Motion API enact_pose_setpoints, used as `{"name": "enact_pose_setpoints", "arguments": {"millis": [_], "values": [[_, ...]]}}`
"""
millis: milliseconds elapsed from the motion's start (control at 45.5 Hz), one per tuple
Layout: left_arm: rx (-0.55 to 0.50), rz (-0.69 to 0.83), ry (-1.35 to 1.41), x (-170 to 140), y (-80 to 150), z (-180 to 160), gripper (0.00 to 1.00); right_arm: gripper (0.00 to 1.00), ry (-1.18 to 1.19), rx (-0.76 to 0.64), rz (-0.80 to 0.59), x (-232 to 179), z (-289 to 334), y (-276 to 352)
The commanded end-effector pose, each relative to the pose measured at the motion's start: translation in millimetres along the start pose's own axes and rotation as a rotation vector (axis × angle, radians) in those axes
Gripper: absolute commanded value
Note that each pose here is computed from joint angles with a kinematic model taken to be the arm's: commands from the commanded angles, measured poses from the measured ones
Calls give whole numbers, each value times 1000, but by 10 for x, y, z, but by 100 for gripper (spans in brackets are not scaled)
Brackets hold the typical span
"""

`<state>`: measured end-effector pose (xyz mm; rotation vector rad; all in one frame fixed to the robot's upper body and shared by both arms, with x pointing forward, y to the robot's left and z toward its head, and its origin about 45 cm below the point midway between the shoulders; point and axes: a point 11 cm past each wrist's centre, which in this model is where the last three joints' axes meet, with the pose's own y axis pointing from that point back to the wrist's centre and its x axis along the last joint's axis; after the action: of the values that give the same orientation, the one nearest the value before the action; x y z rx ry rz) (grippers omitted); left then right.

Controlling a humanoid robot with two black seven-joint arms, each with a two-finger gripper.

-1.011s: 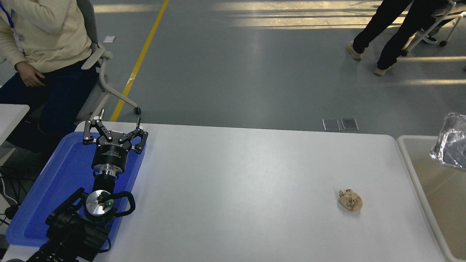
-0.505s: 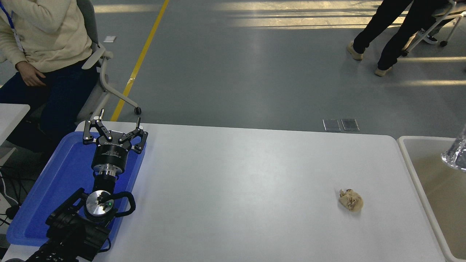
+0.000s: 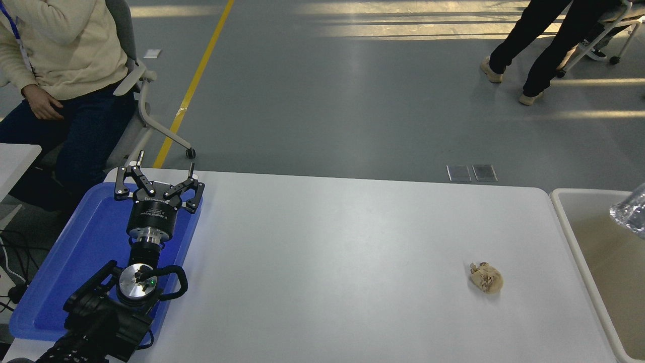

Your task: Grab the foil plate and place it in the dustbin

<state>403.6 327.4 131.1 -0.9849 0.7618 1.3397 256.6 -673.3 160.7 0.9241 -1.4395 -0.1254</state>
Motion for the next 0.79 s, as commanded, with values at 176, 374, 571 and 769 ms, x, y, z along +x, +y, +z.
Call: {"name": "enact_pose_setpoints", "arguments": {"millis": [176,374,571,769], "values": [[-1,0,-1,1,0,7,100,0,-144,-55,43,-579,139,-66],[-1,0,-1,1,0,6,100,0,-150,-49,33,-654,94,-69],[-1,0,-1,1,0,7,100,48,-179,-43,23,-714,60,-71],[0,0,1,0,0,-1,100,67,-190,-35,19,-724,45,-72]]}}
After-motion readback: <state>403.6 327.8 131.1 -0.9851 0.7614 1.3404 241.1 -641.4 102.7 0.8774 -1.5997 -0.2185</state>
